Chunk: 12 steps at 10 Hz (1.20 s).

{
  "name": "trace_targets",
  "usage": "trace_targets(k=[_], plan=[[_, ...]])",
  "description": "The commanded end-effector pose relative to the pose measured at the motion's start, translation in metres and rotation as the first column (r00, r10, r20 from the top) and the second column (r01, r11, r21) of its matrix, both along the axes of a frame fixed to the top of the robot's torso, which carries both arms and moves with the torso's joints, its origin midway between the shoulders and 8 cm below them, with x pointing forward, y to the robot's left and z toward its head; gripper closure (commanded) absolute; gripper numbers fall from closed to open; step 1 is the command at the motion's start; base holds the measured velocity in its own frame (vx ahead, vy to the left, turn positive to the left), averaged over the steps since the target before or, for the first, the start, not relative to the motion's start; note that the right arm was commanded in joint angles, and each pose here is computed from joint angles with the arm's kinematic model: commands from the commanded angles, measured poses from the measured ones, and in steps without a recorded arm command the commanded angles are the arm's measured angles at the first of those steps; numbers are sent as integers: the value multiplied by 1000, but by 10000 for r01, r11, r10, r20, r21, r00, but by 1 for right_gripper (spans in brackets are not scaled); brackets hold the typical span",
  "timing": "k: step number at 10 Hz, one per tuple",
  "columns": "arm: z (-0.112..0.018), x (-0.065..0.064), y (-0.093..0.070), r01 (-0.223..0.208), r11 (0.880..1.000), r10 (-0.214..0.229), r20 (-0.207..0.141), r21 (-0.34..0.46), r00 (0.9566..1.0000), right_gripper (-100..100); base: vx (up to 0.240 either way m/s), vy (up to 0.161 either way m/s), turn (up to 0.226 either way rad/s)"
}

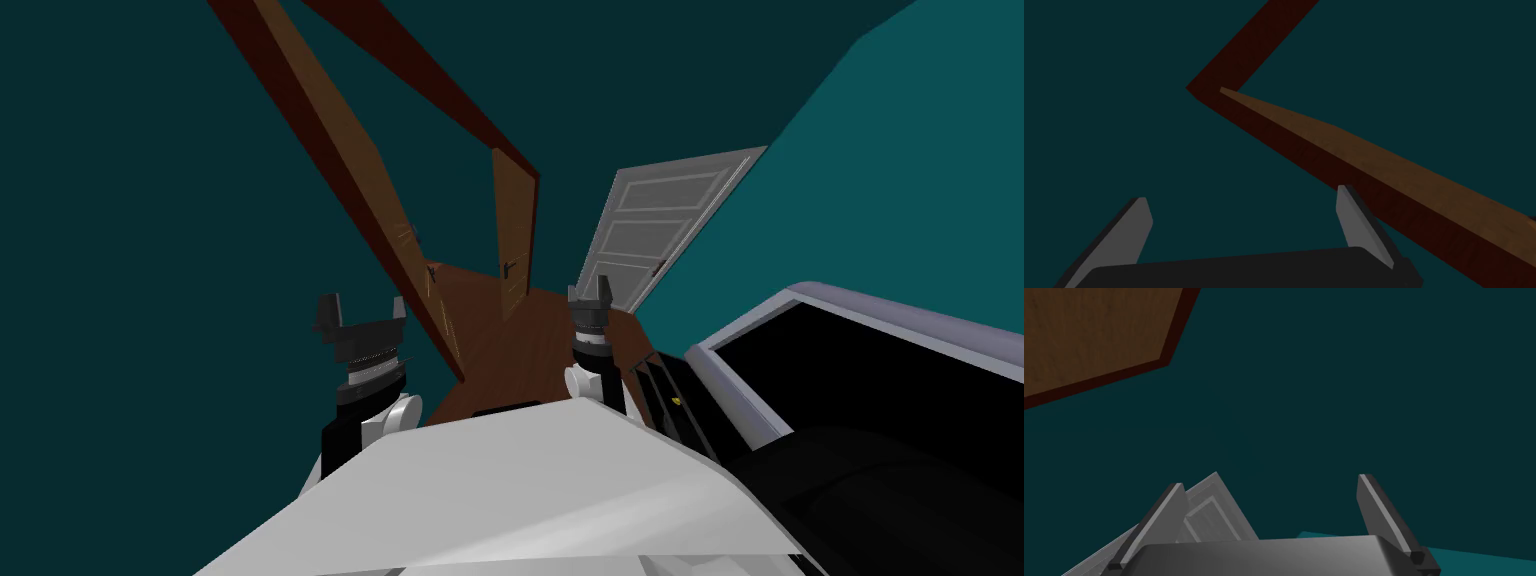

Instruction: Push the door open

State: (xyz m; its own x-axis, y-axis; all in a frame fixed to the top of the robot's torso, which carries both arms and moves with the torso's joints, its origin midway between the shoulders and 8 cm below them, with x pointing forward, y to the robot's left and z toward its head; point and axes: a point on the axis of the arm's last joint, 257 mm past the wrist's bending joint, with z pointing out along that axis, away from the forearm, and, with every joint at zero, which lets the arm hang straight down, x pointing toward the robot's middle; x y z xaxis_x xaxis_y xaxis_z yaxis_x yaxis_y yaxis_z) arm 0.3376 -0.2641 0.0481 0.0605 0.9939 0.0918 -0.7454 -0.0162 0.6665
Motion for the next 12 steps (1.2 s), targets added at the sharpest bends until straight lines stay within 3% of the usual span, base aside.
trace_targets(k=[1, 6, 12], plan=[[-9, 10, 4, -138, 9999, 136, -229, -92, 9996, -100, 91, -82, 135], [-33, 33, 11, -414, 9989, 393, -805, -236, 9960, -100, 154, -98, 114], [-62, 59, 18, -653, 9973, 598, -1467, -330, 9874, -100, 126, -101, 103]])
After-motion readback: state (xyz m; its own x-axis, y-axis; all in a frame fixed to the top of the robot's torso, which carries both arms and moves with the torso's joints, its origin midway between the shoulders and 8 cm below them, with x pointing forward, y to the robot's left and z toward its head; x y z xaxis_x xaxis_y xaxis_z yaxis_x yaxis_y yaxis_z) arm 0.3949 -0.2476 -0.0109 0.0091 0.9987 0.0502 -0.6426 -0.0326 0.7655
